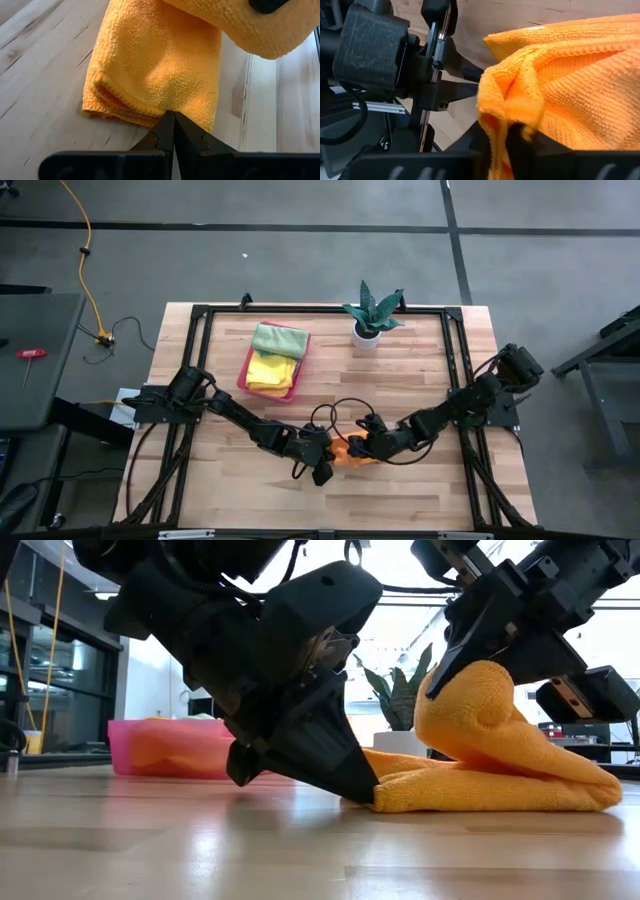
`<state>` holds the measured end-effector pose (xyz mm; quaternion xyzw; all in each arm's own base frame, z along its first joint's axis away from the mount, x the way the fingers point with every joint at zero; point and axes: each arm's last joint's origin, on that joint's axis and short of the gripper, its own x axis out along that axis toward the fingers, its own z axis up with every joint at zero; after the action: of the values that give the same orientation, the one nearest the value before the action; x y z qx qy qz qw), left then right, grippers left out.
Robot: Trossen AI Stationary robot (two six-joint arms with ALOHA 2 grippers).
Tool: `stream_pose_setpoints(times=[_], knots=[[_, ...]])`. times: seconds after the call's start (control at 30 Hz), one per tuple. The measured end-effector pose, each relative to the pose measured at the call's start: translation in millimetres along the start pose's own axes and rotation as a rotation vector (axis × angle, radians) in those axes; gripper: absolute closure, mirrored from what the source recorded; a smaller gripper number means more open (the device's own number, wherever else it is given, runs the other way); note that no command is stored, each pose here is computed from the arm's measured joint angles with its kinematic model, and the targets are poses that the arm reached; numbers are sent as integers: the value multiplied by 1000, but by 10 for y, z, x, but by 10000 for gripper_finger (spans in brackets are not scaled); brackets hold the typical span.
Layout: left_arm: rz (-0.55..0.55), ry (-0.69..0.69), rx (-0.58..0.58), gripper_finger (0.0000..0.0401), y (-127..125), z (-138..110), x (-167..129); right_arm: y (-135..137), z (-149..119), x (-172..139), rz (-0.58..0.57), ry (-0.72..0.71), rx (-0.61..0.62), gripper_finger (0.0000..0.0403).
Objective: Fold microfiber towels
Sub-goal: Fold the orange microfiber towel
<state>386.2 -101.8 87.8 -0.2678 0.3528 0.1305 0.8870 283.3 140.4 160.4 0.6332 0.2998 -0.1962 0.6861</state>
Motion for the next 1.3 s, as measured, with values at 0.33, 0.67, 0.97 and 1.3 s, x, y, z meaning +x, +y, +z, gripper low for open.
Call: stream_pose_setpoints(times=[0.33, 0.67, 0.97, 1.3], knots=[[-1, -2, -1, 401, 0, 3, 0, 40, 36, -29, 20, 2, -9, 226], [-8, 0, 43, 401, 9, 61, -33, 160, 246, -535, -6, -107, -157, 177], [-67, 89, 109, 401, 2, 258, -304, 162, 388, -964, -42, -173, -279, 176], [-40, 91, 151, 401, -62, 440, -742, 89, 348, -960, -116, -31, -422, 226]])
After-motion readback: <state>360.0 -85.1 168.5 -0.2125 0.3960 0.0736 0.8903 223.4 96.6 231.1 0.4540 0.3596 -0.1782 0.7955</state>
